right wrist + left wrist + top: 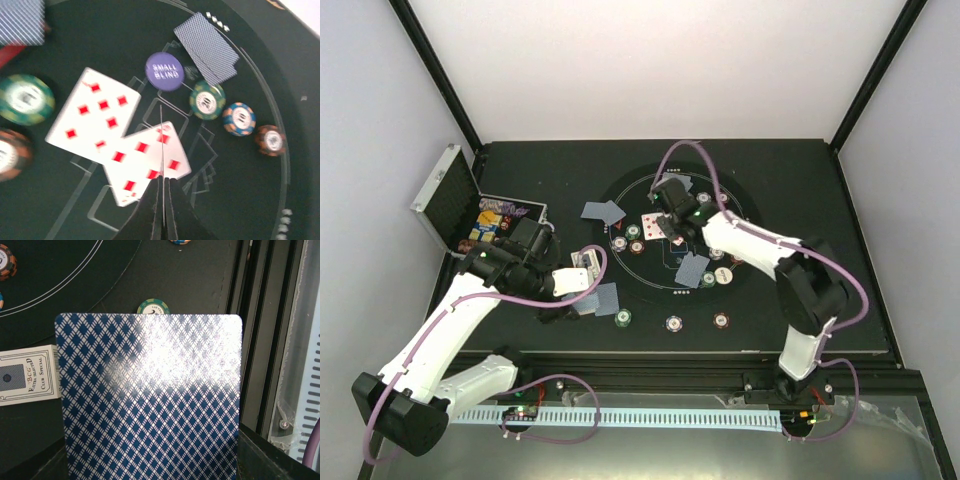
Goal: Distribute texas hold em gaming equipment
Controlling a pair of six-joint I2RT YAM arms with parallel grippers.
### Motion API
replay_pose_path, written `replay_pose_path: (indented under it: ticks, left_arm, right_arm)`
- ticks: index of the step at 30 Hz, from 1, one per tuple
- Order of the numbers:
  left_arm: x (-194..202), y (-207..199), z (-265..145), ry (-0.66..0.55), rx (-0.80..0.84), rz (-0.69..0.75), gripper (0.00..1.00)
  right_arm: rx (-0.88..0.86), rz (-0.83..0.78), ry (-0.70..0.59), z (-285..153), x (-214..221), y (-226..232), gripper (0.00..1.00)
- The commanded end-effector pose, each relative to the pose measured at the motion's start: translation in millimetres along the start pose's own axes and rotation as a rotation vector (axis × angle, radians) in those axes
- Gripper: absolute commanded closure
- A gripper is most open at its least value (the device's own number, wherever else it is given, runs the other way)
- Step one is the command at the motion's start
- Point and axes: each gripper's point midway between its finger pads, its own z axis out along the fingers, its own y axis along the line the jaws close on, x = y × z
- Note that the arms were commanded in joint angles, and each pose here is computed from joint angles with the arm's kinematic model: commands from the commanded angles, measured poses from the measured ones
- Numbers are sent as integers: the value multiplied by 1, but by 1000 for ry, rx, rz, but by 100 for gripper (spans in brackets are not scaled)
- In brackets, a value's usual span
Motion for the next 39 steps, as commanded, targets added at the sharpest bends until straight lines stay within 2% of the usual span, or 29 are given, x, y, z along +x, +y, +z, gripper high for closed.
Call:
replay_pose_path:
  ticks: [1, 4, 12, 20, 22, 25, 29, 36, 39]
  left_arm:
    - [-3, 0, -6, -5, -6, 9, 98]
    - [-2, 1, -5, 0, -8, 8, 99]
    - [-4, 0, -10, -6, -18, 12, 98]
    - [-4, 1, -11, -3, -21, 12, 98]
    - [-4, 1, -12, -3, -26, 14, 98]
    - [-3, 0, -12, -3, -27, 17, 99]
    - [-4, 0, -13, -4, -25, 15, 98]
    - [-4, -2, -14, -9, -19, 15, 99]
    - [-5, -3, -15, -13, -19, 16, 98]
  right_arm:
    - [410, -351, -72, 8, -17, -32, 99]
    - [427, -462, -101, 24, -20, -17, 99]
    - [385, -638, 10, 79, 14, 4, 99]
    - [311, -631, 41, 91, 21, 19, 96]
    - [287, -623, 54, 89, 21, 23, 87]
    - [243, -590, 59, 83, 21, 27, 62]
    - [215, -521, 29, 64, 13, 26, 39]
    - [162, -377, -48, 17, -1, 20, 22]
    - [159, -234, -110, -10, -14, 9, 17]
